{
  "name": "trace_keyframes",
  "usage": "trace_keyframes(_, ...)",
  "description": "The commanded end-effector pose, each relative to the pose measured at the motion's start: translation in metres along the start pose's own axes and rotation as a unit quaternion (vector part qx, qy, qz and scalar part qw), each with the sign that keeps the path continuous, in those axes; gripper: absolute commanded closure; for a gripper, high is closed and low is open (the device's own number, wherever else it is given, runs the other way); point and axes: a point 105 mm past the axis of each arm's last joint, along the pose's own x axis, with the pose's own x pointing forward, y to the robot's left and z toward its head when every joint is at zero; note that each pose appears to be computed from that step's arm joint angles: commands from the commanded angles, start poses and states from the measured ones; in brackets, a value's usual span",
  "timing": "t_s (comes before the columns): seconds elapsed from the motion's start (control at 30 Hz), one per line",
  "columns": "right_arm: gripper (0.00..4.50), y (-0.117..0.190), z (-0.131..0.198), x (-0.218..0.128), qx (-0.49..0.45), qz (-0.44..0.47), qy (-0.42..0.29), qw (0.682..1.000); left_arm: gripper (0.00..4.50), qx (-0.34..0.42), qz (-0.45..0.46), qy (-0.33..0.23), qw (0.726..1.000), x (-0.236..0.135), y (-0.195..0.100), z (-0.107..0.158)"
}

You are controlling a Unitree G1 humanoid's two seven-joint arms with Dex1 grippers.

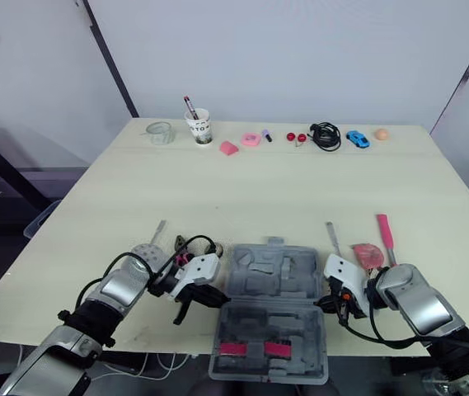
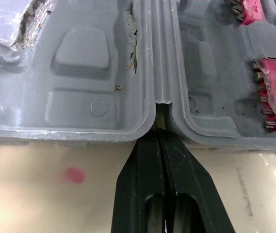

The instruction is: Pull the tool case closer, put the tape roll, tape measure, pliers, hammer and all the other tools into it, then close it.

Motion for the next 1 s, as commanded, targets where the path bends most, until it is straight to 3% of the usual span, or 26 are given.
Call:
trace_keyframes(0.03,4.50,0.0036,0.0080,-0.0039,-0.014,0.006,-0.013,1.000,4.44,-0.002,-0.030,0.004,1.000,0.0110,-0.0094,-0.0017)
trace_keyframes(1.0,4.50,0.0028,0.0025,-0.0087,0.002,0.002,-0.006,1.000,4.44,0.001,-0.014,0.004,1.000,0.0142,-0.0004,-0.0027)
